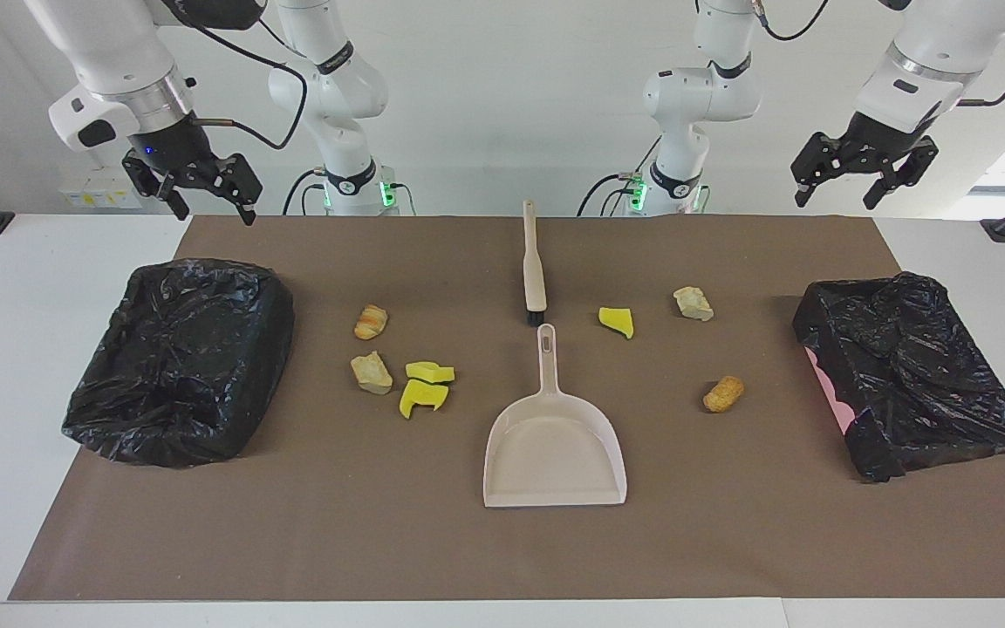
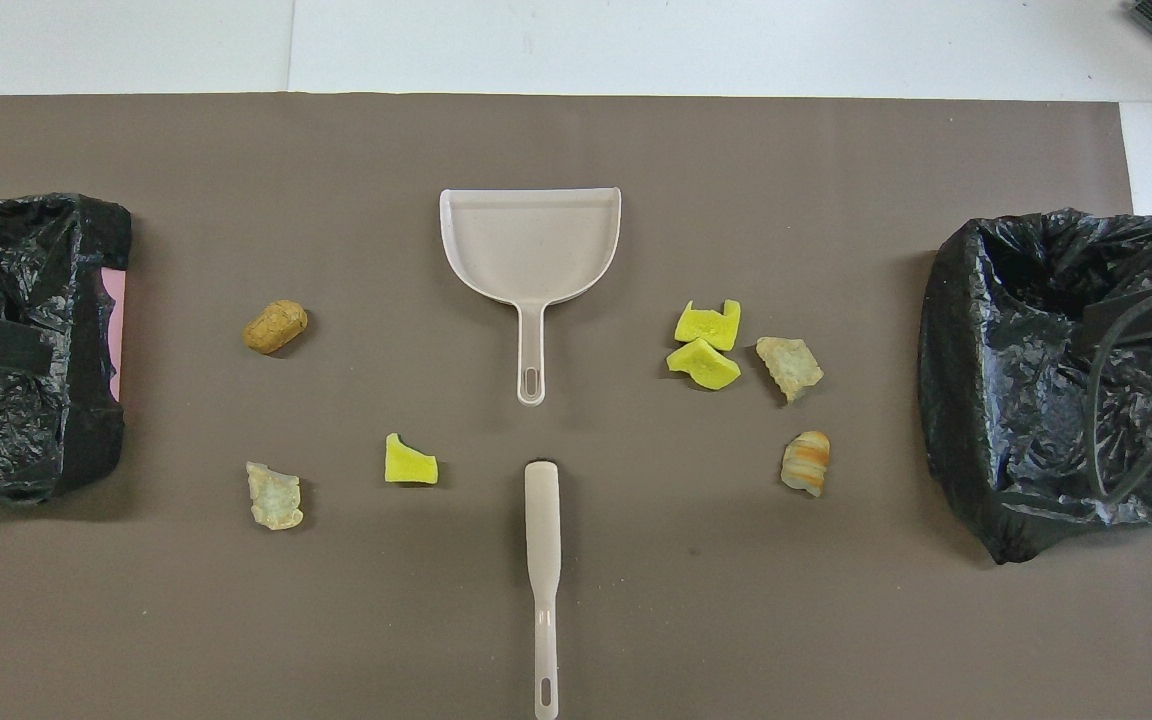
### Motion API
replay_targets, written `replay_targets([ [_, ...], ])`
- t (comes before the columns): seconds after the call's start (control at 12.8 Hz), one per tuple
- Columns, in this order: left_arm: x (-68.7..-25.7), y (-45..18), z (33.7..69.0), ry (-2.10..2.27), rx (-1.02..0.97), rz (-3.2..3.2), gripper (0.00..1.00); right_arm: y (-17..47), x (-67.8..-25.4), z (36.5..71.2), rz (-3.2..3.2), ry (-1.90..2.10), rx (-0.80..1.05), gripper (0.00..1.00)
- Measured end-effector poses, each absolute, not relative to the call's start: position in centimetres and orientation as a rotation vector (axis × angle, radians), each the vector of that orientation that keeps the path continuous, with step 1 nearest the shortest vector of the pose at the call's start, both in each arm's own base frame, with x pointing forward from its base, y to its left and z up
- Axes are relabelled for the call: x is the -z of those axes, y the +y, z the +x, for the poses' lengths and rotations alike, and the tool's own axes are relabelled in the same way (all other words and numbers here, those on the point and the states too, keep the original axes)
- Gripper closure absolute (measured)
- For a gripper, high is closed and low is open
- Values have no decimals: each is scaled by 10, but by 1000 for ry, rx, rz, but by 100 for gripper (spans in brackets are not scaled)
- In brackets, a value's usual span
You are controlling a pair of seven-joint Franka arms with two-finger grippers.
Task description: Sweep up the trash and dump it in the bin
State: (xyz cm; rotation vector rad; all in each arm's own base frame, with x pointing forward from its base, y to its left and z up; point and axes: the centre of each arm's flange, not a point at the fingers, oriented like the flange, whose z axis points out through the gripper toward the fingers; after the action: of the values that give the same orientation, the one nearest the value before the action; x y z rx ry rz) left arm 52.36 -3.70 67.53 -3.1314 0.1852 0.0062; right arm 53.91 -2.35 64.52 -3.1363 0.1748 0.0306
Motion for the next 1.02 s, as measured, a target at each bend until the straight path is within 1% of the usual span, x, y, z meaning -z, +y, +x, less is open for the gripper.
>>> replay_targets([
  [1.02, -675, -37, 524, 185, -6, -3131, 0, -23, -643, 535, -3142, 137, -39, 0],
])
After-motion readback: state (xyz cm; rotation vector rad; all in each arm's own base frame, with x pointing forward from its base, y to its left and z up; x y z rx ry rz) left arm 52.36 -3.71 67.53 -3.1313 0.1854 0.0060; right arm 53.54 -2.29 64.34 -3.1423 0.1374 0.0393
